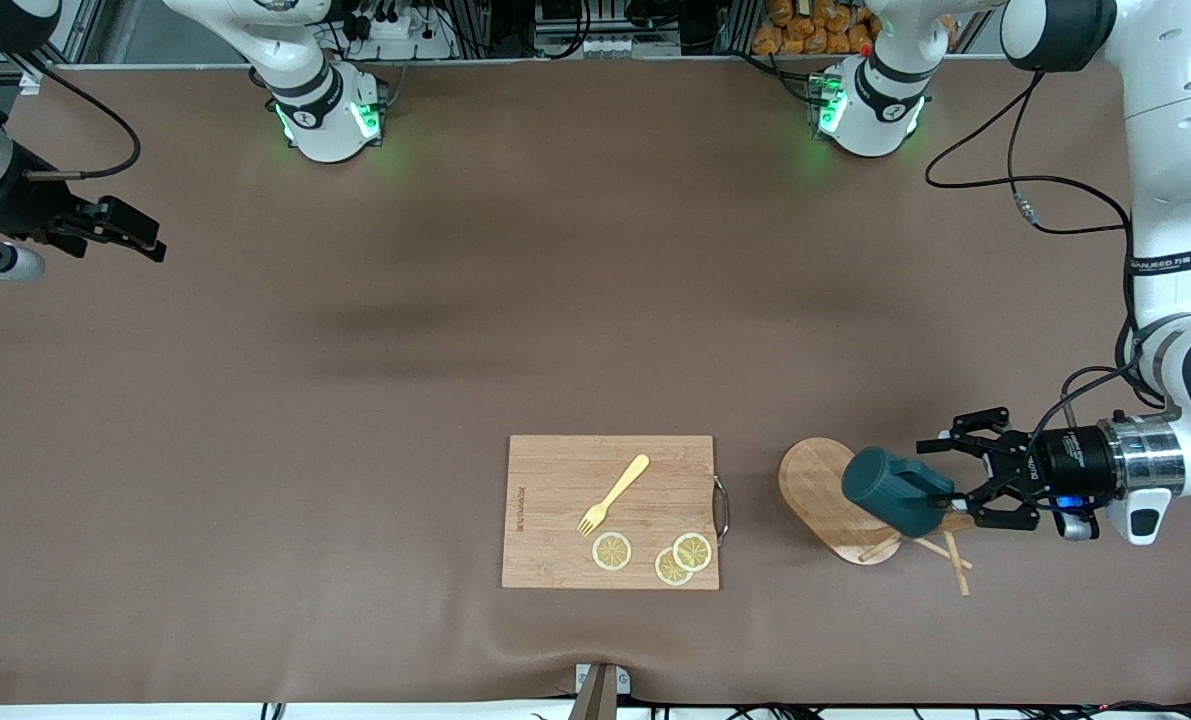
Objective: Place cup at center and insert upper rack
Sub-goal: 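Open the left gripper and release the mug on the peg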
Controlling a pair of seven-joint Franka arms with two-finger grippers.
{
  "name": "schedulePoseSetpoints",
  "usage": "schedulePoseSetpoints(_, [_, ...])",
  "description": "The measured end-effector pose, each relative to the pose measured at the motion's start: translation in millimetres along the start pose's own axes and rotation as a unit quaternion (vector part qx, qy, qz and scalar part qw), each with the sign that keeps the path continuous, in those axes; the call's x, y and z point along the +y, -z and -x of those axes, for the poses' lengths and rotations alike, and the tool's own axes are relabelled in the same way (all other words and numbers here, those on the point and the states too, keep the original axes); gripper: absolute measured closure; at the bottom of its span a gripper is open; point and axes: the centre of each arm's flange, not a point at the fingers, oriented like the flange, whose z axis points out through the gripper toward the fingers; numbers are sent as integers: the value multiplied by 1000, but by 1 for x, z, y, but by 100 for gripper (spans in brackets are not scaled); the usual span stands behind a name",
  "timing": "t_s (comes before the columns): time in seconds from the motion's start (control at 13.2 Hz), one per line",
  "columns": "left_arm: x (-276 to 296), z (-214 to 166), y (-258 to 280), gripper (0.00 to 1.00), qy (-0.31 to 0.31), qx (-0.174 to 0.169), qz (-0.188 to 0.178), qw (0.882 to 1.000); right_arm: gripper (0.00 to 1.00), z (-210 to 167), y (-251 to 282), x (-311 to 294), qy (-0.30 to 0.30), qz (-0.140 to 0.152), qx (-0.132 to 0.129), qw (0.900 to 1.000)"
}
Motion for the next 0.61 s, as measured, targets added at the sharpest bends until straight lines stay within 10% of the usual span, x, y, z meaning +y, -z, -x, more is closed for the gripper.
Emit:
schedulePoseSetpoints(0.15, [-1,1,12,0,0,-14,3,1000,0,0,0,0,0,0,0,1000])
schedulePoseSetpoints(0.61, [11,67,47,0,-47,-10,18,999,0,0,-1,1,0,0,-2,1000])
